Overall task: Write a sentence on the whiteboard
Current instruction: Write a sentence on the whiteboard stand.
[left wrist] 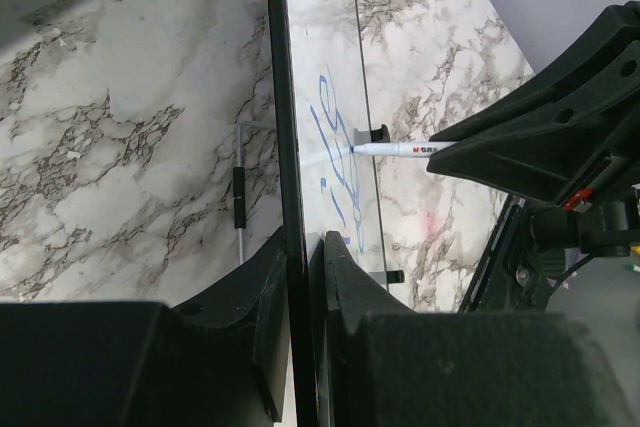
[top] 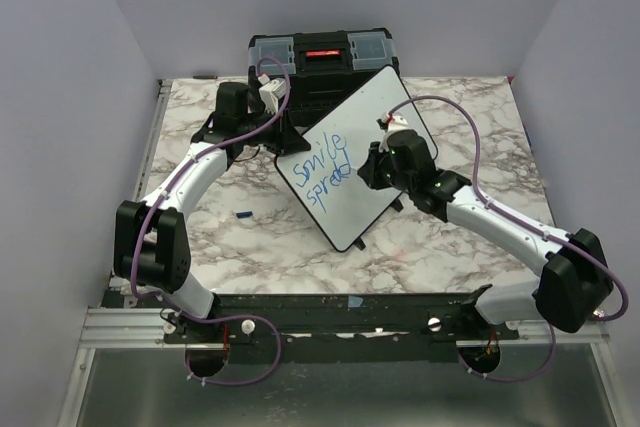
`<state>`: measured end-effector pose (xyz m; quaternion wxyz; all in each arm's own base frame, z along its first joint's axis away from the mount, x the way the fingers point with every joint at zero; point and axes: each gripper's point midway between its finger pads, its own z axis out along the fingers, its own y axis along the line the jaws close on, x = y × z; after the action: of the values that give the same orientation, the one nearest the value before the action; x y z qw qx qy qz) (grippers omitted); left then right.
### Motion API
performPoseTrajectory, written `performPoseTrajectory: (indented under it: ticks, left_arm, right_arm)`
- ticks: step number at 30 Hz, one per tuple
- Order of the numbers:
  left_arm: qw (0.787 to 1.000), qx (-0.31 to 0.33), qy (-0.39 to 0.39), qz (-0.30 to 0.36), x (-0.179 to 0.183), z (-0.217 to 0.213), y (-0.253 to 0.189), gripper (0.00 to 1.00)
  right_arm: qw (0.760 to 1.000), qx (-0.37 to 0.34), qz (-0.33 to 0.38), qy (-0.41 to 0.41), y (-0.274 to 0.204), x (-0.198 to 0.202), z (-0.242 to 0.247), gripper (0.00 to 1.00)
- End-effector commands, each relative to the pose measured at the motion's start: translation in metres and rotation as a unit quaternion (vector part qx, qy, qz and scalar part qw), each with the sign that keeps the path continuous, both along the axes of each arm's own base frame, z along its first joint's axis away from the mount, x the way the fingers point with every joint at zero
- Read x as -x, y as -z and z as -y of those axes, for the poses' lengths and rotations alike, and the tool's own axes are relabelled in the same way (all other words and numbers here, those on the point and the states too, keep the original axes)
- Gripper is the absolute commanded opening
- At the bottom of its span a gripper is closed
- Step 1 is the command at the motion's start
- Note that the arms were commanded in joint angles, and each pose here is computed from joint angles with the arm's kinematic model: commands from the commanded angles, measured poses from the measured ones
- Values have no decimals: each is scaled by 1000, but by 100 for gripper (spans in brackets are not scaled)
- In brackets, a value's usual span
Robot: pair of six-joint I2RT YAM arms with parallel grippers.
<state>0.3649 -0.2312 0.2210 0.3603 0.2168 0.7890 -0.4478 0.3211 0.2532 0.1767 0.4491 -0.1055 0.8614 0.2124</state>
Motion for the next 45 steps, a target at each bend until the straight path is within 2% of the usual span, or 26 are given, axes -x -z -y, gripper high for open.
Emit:
performPoseTrajectory:
  ticks: [1, 10, 21, 31, 45]
  left_arm:
    - [995, 0, 15, 104, -10, 4, -30, 0]
    - [995, 0, 15, 103, -11, 4, -29, 0]
    - [994, -3, 14, 104, -10, 3, -29, 0]
    - [995, -2, 15, 103, -12, 4, -28, 0]
    - [994, 1, 16, 106, -10, 4, -30, 0]
  right_arm:
    - [999, 21, -35, 5, 26, 14, 10, 1]
    - [998, 45, -15, 35, 15, 5, 24, 1]
    - [995, 12, 65, 81, -42, -9, 35, 1]
    - [991, 22, 80, 108, -39, -4, 53, 1]
    - [992, 26, 51, 115, -21, -4, 66, 1]
